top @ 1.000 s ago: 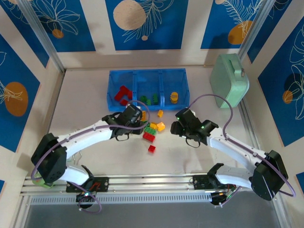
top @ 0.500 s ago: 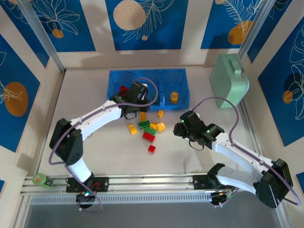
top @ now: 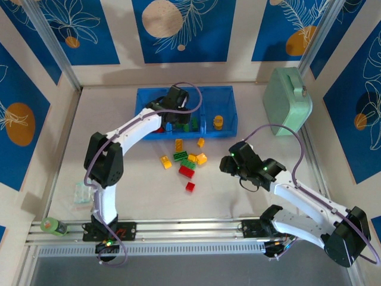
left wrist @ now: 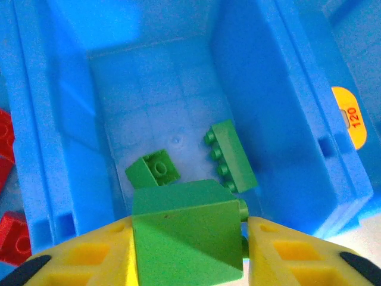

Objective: Sort the legos into containers by color
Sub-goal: Place the lego in the container, then pick up the lego from the center of the table.

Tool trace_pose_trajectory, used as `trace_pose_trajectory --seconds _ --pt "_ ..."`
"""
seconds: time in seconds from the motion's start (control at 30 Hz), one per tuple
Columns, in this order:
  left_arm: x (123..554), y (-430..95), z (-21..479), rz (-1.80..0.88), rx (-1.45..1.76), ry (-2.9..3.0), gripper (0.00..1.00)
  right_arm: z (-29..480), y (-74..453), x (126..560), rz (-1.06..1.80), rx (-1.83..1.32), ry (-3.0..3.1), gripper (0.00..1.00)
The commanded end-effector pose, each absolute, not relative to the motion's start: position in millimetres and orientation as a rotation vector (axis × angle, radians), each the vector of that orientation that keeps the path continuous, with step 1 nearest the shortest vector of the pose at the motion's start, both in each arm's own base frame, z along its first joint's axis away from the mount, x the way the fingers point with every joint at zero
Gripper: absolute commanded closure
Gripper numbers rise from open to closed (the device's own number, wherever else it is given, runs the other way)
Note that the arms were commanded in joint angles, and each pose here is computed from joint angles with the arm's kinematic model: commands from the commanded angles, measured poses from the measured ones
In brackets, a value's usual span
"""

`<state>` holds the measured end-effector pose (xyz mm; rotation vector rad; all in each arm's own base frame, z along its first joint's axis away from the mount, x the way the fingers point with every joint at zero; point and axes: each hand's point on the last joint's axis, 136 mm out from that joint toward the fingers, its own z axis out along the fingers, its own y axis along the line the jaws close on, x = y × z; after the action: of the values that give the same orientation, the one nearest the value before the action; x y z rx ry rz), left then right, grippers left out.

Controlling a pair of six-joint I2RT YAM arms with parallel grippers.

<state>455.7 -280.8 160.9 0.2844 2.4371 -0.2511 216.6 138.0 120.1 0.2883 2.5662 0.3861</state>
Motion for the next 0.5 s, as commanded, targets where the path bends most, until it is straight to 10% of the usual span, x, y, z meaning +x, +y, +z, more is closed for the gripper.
trace_pose_trajectory --seconds 0.0,0.07,0.47 --pt "467.6 -280.4 166.5 -0.253 0.306 2.447 0.39 122.2 138.0 214.1 0.373 0.287 2.576 0.4" --pt "469.5 -281.7 176.2 -0.249 0.31 2.441 0.19 123.2 140.0 213.9 0.376 0.28 2.575 0.39" --pt "412.9 -264.1 224.2 -0.38 0.311 2.295 0.16 120.7 166.3 218.3 0.341 0.142 2.603 0.31"
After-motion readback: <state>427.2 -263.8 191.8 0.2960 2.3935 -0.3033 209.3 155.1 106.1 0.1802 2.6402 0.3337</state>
